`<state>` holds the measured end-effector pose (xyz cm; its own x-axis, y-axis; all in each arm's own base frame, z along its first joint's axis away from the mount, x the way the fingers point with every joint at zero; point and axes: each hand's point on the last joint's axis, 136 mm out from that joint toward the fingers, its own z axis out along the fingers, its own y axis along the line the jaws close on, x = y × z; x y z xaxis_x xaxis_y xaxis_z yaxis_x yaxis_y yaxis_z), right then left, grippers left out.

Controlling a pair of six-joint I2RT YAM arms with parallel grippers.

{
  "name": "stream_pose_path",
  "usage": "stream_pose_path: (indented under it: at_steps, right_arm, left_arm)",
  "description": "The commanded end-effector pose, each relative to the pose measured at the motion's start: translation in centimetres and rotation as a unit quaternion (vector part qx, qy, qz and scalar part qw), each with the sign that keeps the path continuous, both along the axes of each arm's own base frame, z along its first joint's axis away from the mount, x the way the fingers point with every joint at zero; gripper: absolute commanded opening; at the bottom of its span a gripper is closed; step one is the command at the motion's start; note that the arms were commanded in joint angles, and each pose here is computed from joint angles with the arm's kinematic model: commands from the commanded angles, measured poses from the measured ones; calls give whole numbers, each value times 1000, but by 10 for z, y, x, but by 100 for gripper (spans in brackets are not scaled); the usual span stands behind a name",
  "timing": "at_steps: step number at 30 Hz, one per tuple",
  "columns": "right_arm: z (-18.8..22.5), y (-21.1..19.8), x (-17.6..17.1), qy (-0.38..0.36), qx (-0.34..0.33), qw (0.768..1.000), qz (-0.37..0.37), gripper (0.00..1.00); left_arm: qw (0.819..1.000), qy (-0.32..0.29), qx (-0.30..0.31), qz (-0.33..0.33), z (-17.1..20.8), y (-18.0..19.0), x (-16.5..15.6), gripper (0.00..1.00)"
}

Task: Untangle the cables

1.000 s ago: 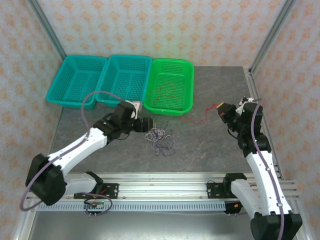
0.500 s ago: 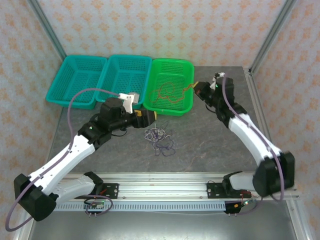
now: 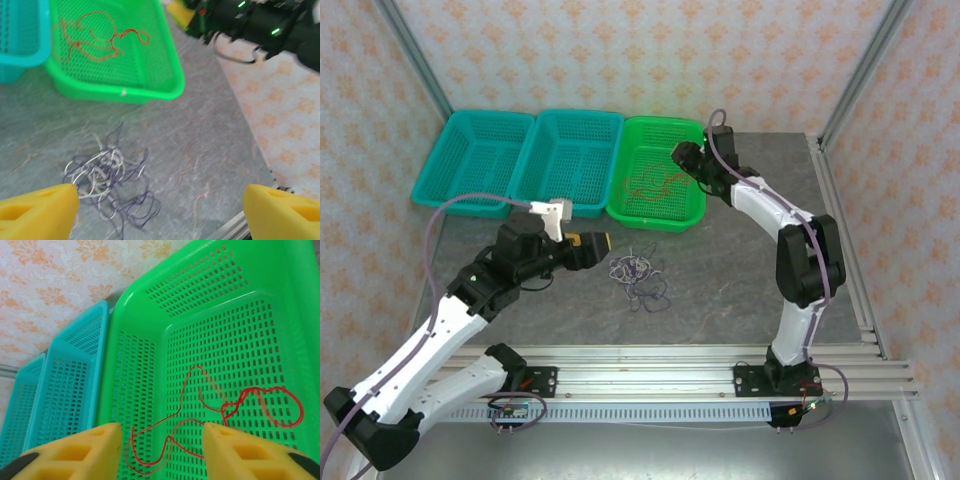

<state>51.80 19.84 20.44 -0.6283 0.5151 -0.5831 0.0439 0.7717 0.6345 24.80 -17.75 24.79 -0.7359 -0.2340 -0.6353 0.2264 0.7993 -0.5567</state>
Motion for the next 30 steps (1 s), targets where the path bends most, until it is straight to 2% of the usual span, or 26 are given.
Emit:
stream_pose_path:
  at_steps: [1, 5, 8, 13, 17, 22, 27, 30]
  right_arm:
    - [64, -36, -20, -59, -57, 996, -45, 58]
    - [99, -58, -70, -71, -81, 993, -37, 58]
    - [101, -59, -120, -47, -49, 998, -9, 59]
    - [75, -51, -207, 18, 9, 998, 56, 59]
    - [43, -48, -265, 87, 25, 991, 100, 60]
    - [15, -36, -298, 126, 36, 982, 136, 61]
    - [-6, -20, -305, 151, 47, 977, 146, 60]
    - [-14, -16, -306, 153, 37, 977, 146, 61]
  left_arm:
    - [998, 64, 24, 0, -29, 0, -6, 86]
    - [994, 101, 20, -20, -49, -10, -11, 86]
    - [990, 126, 46, -37, -70, -16, -19, 84]
    - [979, 168, 99, -63, -108, -34, -41, 75]
    - [969, 201, 136, -53, -143, -42, -55, 65]
    - [968, 208, 129, -61, -165, -66, -59, 57]
    - [961, 221, 155, -61, -190, -78, -53, 54]
    - [963, 213, 154, -55, -199, -84, -44, 52]
